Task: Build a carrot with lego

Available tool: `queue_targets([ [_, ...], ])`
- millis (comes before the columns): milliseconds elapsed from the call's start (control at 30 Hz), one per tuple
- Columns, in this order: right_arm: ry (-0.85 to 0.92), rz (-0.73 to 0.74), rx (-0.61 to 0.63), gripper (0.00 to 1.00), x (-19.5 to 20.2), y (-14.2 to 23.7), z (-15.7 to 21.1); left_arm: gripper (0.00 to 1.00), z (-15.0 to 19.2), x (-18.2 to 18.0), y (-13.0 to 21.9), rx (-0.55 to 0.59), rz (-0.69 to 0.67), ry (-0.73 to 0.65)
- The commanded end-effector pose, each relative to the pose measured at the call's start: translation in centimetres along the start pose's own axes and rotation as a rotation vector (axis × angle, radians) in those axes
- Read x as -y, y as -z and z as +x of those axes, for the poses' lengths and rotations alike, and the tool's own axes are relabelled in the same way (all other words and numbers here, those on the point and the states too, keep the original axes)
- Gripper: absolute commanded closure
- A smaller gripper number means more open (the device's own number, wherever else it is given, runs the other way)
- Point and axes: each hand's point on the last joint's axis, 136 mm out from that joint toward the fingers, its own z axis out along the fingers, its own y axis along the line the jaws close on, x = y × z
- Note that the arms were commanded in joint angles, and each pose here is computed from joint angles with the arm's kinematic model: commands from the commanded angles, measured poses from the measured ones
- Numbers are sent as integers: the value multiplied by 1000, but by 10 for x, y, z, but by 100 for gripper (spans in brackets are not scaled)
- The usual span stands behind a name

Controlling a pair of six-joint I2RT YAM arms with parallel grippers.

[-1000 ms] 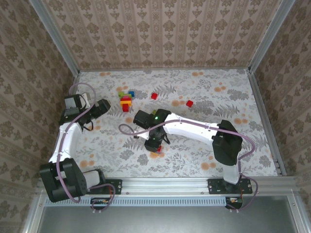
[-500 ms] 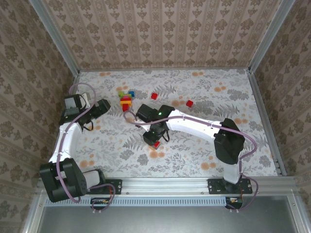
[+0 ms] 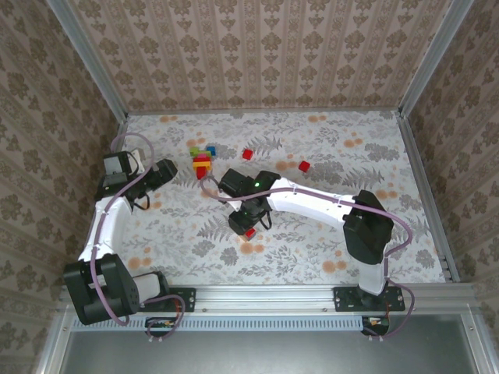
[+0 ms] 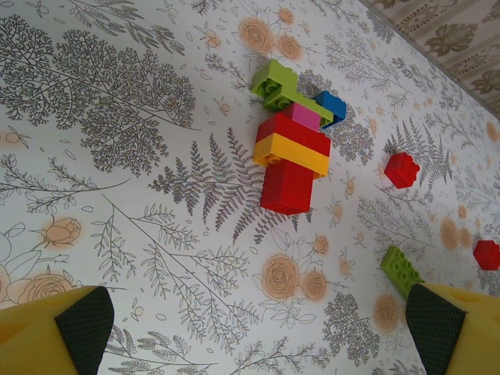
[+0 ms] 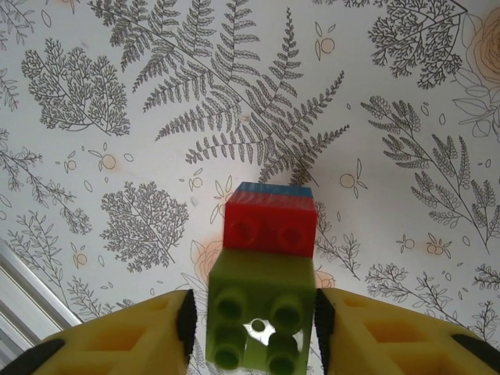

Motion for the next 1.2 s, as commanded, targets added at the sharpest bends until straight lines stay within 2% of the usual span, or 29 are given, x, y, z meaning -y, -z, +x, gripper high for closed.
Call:
queue_targets([
  [0,-8,6,20,50,-1,7,-1,0,-7,7,3,13,14,-29],
  [300,11,43,88,40,5,33,-15,0,-8,7,4,15,16,-29],
  [533,-44,131,183,35,64,68,-46,0,-8,8,4,15,22,-28],
  [633,-13,201,127,35,100,57,-54,0,-8,9,4,16,26,-29],
  [833,94,278,-23,35,145,-6,-68,0,-9,10,4,17,25,-29],
  [1000,101,226,-36,36,159,-45,-87,0,-9,8,4,14,18,-28],
  [1167,88,205,-26,36,169,-56,-96,0,-9,7,3,13,13,-28],
])
